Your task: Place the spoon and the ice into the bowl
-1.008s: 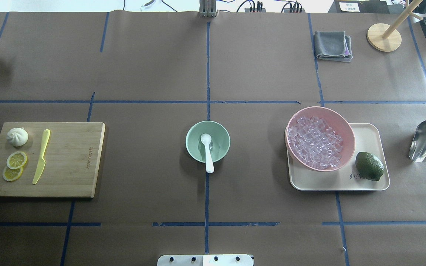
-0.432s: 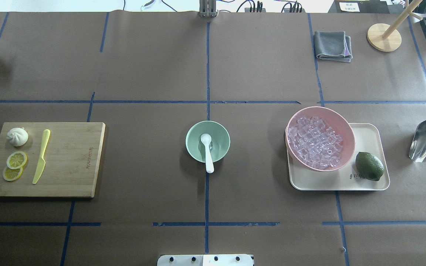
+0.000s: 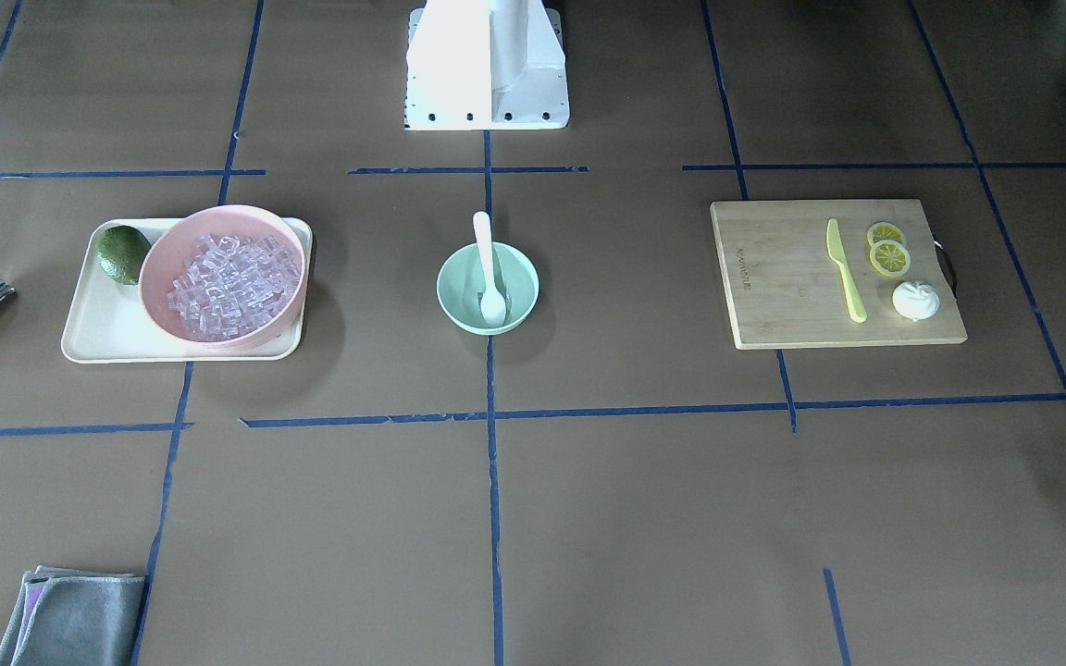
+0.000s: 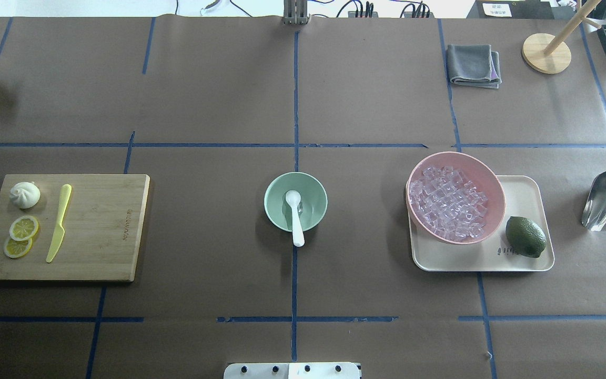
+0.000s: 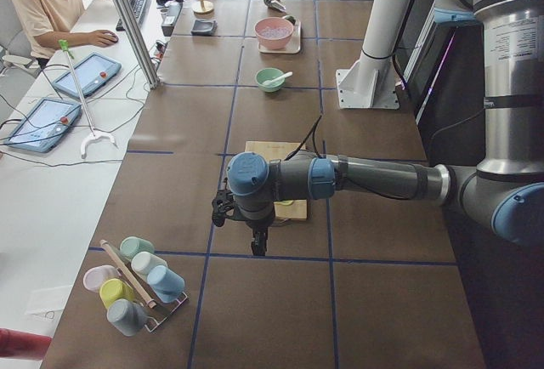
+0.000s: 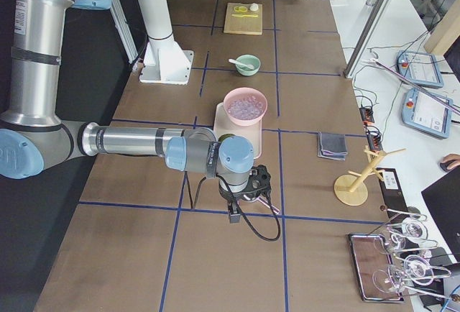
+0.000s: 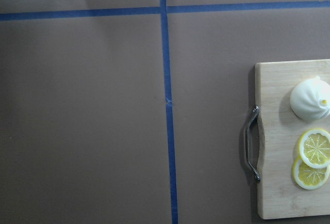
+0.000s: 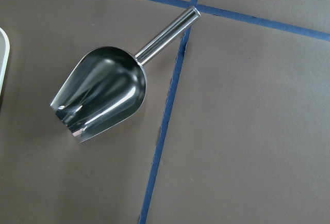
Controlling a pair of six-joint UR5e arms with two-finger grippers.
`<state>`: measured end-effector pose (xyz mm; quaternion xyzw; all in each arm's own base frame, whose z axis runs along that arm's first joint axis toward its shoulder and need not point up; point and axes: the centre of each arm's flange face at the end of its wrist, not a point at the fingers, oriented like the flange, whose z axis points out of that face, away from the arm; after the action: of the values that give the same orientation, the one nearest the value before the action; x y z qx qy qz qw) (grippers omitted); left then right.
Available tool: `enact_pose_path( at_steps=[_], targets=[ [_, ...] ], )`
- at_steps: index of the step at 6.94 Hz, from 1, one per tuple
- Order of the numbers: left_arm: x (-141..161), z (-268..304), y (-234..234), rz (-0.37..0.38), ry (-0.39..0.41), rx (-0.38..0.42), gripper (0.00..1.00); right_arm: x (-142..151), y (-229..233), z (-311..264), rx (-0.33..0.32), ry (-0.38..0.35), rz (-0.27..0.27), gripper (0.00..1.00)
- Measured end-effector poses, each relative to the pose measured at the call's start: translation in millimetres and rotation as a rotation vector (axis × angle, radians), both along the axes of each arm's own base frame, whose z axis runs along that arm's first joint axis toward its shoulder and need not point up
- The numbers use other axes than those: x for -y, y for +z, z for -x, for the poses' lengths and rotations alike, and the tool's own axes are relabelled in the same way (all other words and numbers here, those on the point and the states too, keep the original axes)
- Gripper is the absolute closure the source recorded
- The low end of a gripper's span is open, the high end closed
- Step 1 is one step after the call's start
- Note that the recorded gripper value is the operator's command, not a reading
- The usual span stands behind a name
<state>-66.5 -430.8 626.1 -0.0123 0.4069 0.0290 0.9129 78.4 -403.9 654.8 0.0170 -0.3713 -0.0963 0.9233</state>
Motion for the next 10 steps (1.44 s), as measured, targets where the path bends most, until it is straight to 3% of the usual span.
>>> enact_pose_path(
  at_steps=[5, 10],
  targets=[
    [8, 4, 38, 0.064, -0.027, 0.008, 0.0, 0, 3, -1, -0.002, 0.011, 0.011, 0.01],
    [2, 6, 27, 0.097, -0.083, 0.014, 0.0, 0, 7, 0, 0.006, 0.024, 0.03, 0.01]
  ],
)
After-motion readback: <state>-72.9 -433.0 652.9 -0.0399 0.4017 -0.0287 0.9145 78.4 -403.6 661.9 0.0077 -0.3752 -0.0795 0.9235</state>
